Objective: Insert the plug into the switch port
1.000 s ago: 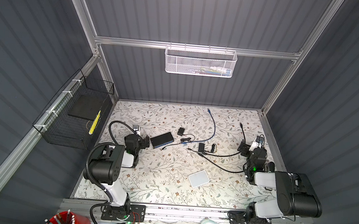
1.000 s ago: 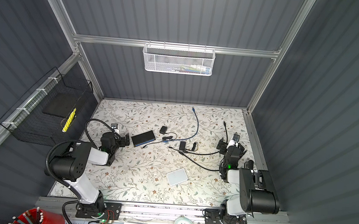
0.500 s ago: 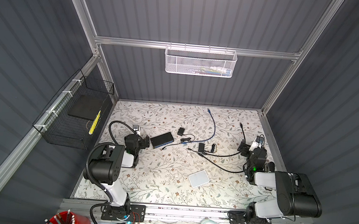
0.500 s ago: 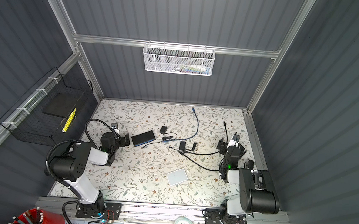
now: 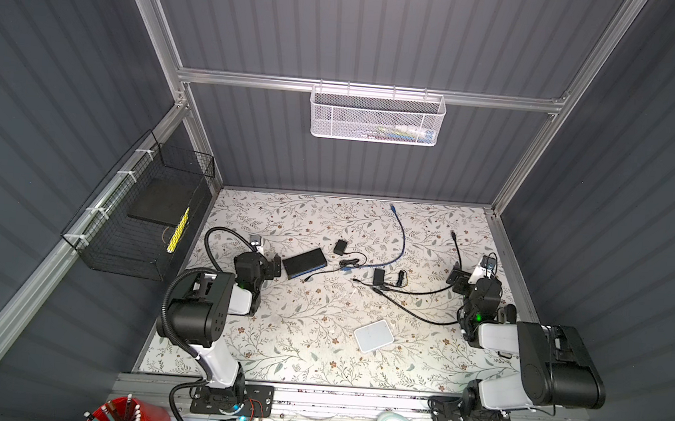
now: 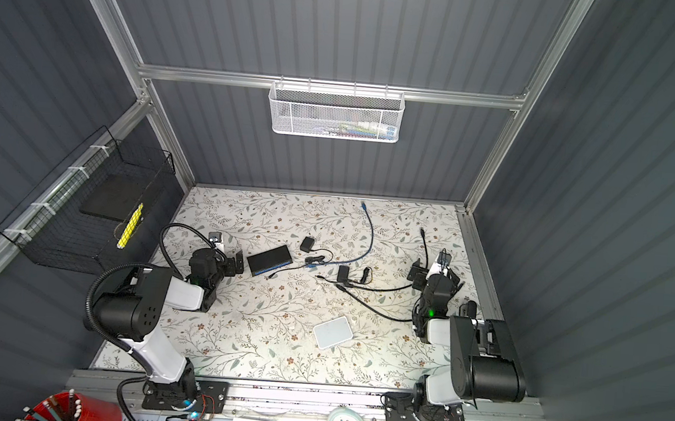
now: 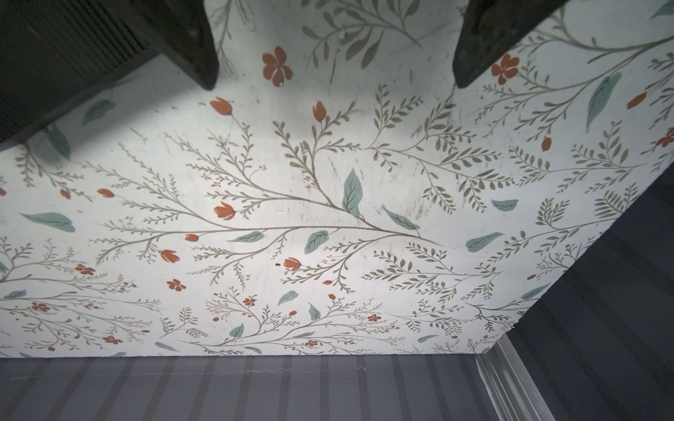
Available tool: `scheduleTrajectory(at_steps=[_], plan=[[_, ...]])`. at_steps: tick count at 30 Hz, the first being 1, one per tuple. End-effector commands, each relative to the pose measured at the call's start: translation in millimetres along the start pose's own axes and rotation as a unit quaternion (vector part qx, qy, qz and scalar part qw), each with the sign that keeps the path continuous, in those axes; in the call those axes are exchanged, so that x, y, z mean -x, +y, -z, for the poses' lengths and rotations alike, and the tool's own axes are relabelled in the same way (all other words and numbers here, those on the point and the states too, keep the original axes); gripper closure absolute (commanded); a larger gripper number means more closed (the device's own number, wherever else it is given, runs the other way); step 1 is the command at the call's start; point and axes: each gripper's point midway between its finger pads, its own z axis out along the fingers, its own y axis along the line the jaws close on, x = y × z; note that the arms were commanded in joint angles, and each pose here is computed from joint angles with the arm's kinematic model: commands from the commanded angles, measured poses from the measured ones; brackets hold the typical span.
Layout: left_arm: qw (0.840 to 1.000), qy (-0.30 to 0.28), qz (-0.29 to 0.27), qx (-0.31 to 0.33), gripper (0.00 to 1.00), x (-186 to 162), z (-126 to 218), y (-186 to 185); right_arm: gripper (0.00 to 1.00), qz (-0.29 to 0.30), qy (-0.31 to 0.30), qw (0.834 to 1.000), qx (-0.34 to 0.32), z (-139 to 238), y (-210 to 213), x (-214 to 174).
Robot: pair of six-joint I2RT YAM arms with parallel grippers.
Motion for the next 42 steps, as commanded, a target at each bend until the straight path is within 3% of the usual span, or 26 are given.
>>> scheduleTrajectory(at_steps=[1, 12, 20, 31, 42], plan=[[1.0, -0.003, -0.007, -0.007, 0.0, 5, -3, -3, 0.01, -0.005, -0.009, 1.0, 0.002, 0, 1, 7], [1.0, 0.024, -0.013, -0.005, 0.0, 20, -3, -2, 0.01, -0.005, -0.016, 1.0, 0.007, 4, 2, 15], [0.999, 0.041, 0.004, 0.013, 0.0, 51, 18, 6, 0.01, -0.007, -0.004, 1.0, 0.006, 16, 1, 37], [0.981, 0.161, 0.107, -0.012, 0.0, 51, 55, -5, 0.01, -0.07, 0.148, 0.986, 0.028, 46, 15, 60], [0.964, 0.223, 0.122, -0.078, 0.0, 31, 101, -43, 0.01, -0.115, 0.303, 0.944, 0.057, 98, 41, 19]])
